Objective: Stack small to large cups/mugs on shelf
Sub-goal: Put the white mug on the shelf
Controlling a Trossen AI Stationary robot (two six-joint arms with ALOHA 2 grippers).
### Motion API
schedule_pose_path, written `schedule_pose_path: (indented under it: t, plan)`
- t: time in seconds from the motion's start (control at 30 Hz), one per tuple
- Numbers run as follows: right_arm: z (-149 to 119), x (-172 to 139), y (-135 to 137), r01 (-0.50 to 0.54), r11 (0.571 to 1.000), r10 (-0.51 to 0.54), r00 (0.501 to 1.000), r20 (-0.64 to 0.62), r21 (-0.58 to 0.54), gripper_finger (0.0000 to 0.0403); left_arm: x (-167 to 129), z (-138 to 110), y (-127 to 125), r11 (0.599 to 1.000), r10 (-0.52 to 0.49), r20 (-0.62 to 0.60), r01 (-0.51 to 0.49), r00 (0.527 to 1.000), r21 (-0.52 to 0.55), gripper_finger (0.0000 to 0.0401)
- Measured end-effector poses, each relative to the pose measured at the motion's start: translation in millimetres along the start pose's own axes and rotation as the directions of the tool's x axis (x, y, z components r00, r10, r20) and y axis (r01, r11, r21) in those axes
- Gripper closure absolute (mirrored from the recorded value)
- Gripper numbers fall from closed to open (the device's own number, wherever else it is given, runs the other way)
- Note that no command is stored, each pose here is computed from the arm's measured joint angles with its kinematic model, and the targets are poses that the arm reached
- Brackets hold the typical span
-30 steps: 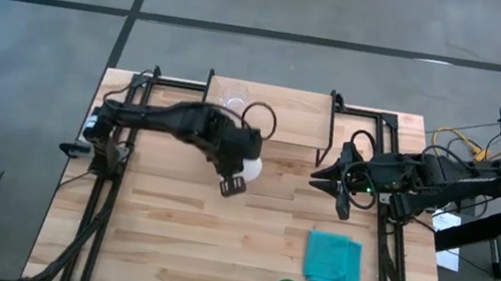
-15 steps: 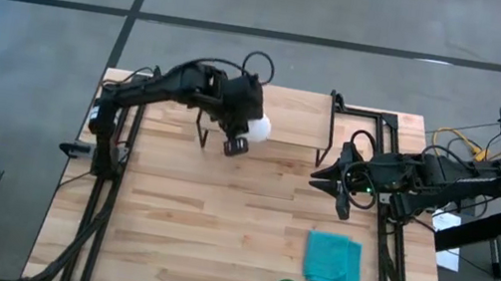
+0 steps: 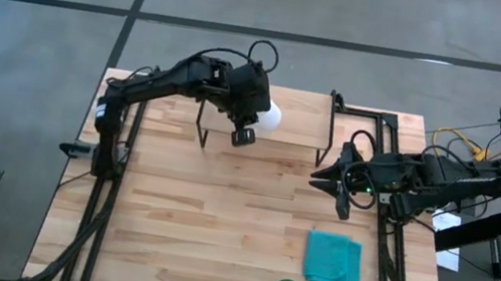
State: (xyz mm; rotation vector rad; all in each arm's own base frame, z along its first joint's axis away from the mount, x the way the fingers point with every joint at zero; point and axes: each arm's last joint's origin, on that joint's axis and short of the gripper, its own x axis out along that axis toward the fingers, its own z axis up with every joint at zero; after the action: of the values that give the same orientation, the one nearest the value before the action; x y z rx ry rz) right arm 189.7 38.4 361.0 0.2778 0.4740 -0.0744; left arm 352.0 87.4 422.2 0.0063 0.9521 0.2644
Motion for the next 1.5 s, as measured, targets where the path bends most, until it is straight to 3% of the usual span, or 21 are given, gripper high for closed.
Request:
schedule_pose_path:
  t: [0.27, 0.4, 0.77, 0.93, 1.13, 1.37, 1.5]
  plan:
    - [0, 0, 0, -0.001, 1.0, 0.001, 1.0, 0.002, 0.0, 0.0307, 18, -2, 14, 1.0, 0.018, -0.061, -0.018, 0.998, 0.015, 0.0401]
    - [0, 0, 0, -0.001, 1.0, 0.001, 1.0, 0.003, 0.001, 0.0307, 24, -2, 14, 0.997, -0.002, -0.075, 0.008, 0.997, 0.082, 0.0401]
    - [0, 0, 0, 0.004, 1.0, -0.004, 1.0, 0.006, 0.0, 0.0307, 31, -4, 17, 0.997, -0.01, -0.088, 0.017, 0.996, 0.077, 0.0401]
    - [2, 0, -4, 0.152, 0.988, -0.152, 0.986, 0.068, 0.006, 0.0307, 35, -6, 19, 0.997, -0.01, -0.103, 0.018, 0.995, 0.073, 0.0401]
    - [4, 9, -10, 0.367, 0.93, -0.361, 0.925, 0.121, -0.031, 0.0307, 36, 1, 20, 0.998, -0.001, -0.027, 0.003, 1.0, 0.068, 0.0401]
    - [1, 51, -26, 0.487, 0.871, -0.486, 0.873, 0.031, -0.058, 0.0307, 36, 3, 20, 0.998, -0.01, -0.009, 0.01, 1.0, 0.059, 0.0401]
    - [10, 71, -37, 0.515, 0.857, -0.513, 0.855, 0.082, -0.004, 0.0308, 36, 3, 20, 0.998, -0.014, -0.01, 0.014, 1.0, 0.058, 0.0401]
